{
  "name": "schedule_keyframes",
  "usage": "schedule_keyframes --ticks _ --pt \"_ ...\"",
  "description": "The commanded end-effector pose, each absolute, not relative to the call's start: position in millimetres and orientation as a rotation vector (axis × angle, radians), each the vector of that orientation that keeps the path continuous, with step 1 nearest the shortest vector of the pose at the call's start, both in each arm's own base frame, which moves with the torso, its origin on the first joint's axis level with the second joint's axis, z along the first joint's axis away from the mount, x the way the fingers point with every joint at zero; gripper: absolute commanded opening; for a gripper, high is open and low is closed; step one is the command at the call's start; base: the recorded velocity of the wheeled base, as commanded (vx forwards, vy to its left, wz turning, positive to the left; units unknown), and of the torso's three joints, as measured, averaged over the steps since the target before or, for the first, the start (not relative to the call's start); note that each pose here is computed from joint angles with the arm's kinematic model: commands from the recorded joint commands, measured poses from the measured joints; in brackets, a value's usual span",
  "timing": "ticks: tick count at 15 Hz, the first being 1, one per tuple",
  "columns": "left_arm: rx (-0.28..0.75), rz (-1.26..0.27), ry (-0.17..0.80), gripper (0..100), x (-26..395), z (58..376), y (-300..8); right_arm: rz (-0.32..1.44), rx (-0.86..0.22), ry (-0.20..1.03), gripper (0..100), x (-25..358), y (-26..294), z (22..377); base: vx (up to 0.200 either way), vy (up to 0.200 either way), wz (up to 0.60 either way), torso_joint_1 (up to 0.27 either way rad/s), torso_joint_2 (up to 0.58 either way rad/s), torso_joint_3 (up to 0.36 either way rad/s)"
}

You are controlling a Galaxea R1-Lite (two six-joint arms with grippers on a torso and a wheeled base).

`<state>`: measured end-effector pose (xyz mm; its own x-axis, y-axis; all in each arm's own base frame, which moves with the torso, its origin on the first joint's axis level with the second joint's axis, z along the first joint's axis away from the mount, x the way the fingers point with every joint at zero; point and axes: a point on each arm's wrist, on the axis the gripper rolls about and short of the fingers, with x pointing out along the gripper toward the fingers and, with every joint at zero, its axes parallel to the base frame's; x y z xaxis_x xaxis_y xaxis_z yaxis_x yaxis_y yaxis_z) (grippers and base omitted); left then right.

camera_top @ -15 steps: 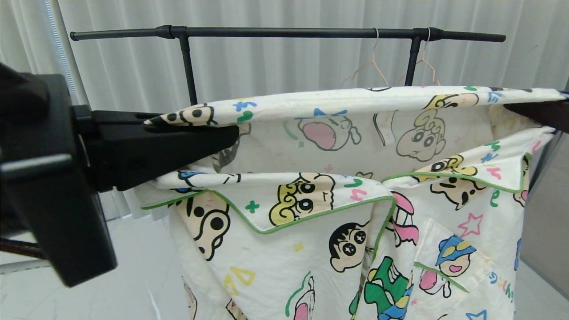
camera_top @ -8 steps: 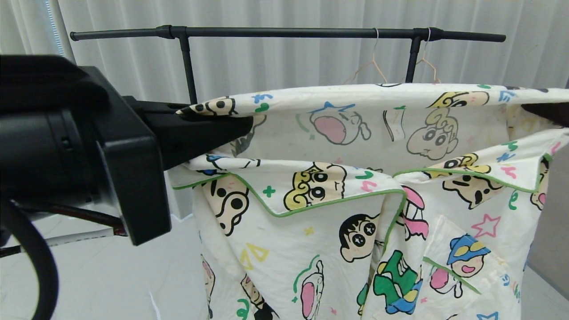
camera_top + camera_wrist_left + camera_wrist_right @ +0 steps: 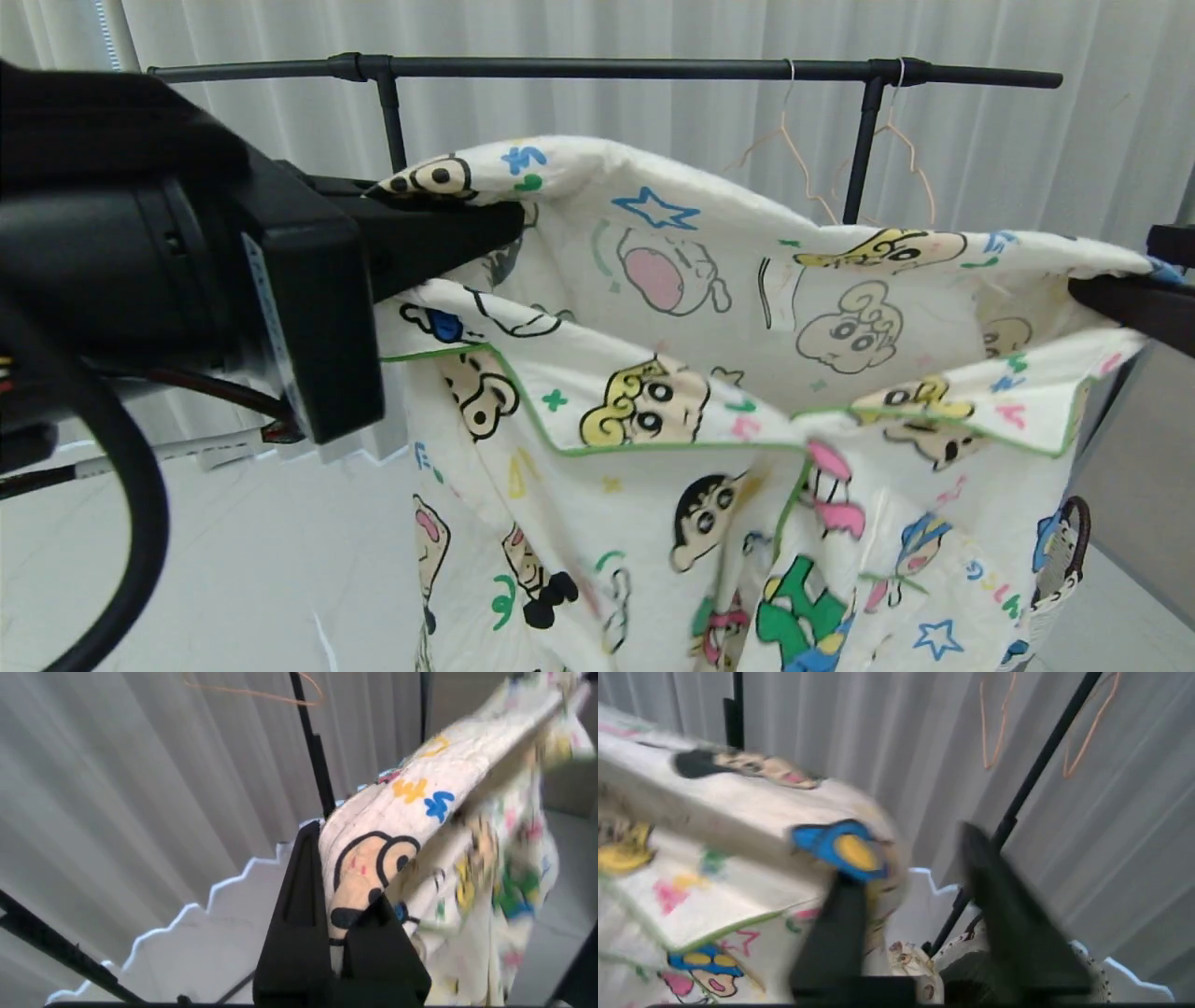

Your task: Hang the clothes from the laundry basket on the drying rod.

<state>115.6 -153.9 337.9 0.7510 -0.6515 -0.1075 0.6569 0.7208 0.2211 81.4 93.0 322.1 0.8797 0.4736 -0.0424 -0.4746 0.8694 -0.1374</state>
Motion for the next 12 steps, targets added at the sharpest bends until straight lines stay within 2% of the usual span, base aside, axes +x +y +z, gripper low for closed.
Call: schedule_keyframes --ticks 1,4,7,12 --pt "0.294 -0.697 0.036 0 129.5 329.7 -167.8 0.549 -0.145 0.004 100 73.7 85.6 318.0 0.000 0.000 0.00 0.000 0.00 0.000" --pt "0.302 -0.624 0.028 0 143.3 324.0 -182.5 0.652 -0.161 0.026 100 57.5 67.3 312.8 0.000 0.000 0.00 0.000 0.00 0.000" --pt "0.306 -0.606 0.033 0 143.1 322.2 -181.6 0.642 -0.163 0.035 100 55.3 61.5 310.7 0.000 0.000 0.00 0.000 0.00 0.000" --pt "0.362 -0.399 0.061 0 154.8 316.3 -160.4 0.194 -0.273 0.265 100 101.1 42.1 289.5 0.000 0.000 0.00 0.000 0.00 0.000"
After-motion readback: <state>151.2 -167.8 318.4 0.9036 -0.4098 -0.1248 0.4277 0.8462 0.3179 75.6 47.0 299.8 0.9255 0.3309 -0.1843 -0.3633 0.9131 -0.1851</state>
